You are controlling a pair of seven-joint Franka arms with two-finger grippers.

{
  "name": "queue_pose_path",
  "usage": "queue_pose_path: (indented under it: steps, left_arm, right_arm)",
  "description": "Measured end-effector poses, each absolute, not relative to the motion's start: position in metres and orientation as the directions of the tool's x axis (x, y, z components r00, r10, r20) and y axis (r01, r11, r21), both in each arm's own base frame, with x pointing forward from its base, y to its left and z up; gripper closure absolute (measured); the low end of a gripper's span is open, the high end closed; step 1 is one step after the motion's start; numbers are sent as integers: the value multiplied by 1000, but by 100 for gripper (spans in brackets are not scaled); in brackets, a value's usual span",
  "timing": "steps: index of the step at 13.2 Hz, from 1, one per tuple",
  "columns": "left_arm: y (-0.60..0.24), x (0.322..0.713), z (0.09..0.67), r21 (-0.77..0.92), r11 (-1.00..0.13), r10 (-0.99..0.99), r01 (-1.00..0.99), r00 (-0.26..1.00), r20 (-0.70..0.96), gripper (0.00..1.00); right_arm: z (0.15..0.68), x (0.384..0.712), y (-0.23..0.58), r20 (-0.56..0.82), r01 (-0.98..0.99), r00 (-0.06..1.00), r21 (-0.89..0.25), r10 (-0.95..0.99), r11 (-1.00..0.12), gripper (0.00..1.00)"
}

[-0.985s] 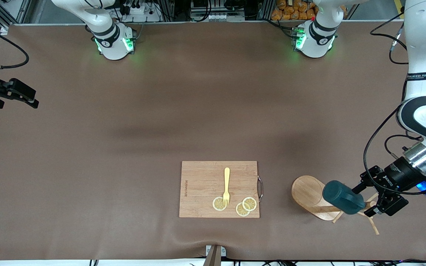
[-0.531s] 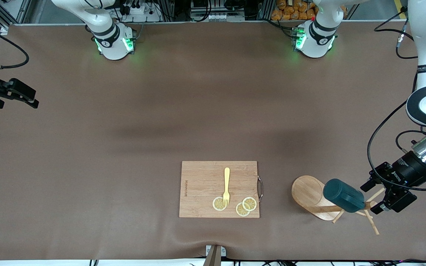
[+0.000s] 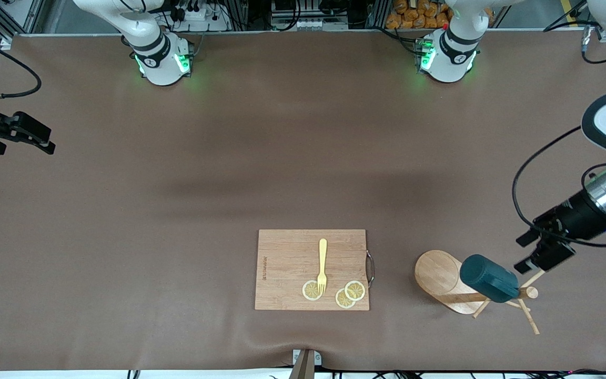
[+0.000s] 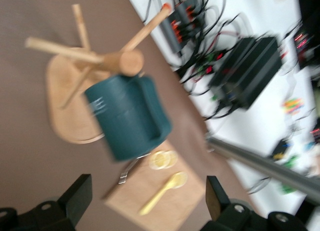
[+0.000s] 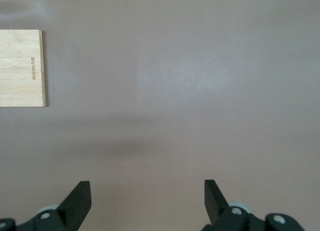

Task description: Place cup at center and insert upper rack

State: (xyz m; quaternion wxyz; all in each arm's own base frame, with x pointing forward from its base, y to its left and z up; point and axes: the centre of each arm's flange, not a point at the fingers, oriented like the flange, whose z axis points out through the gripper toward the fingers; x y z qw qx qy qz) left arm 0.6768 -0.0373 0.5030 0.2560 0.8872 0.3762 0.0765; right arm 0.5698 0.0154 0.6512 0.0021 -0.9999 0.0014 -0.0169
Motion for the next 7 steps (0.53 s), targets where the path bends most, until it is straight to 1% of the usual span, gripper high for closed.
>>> queue_pose_path:
  steps: [2,4,7]
  left_arm:
    - [-48,660,511,418,-705,625,572,781,-15,0]
    - [-48,643,519,323,-823,498,468,867,13,0]
    - [-62,615,533,170,-946,281,276,960,8,0]
  right_arm:
    - [651,570,15,34,-3,999,-4,-3,-1000,0]
    - [651,570,15,33,-3,999,-4,-3,-1000,0]
    - [651,570,15,33,-3,999,-4,-3,-1000,0]
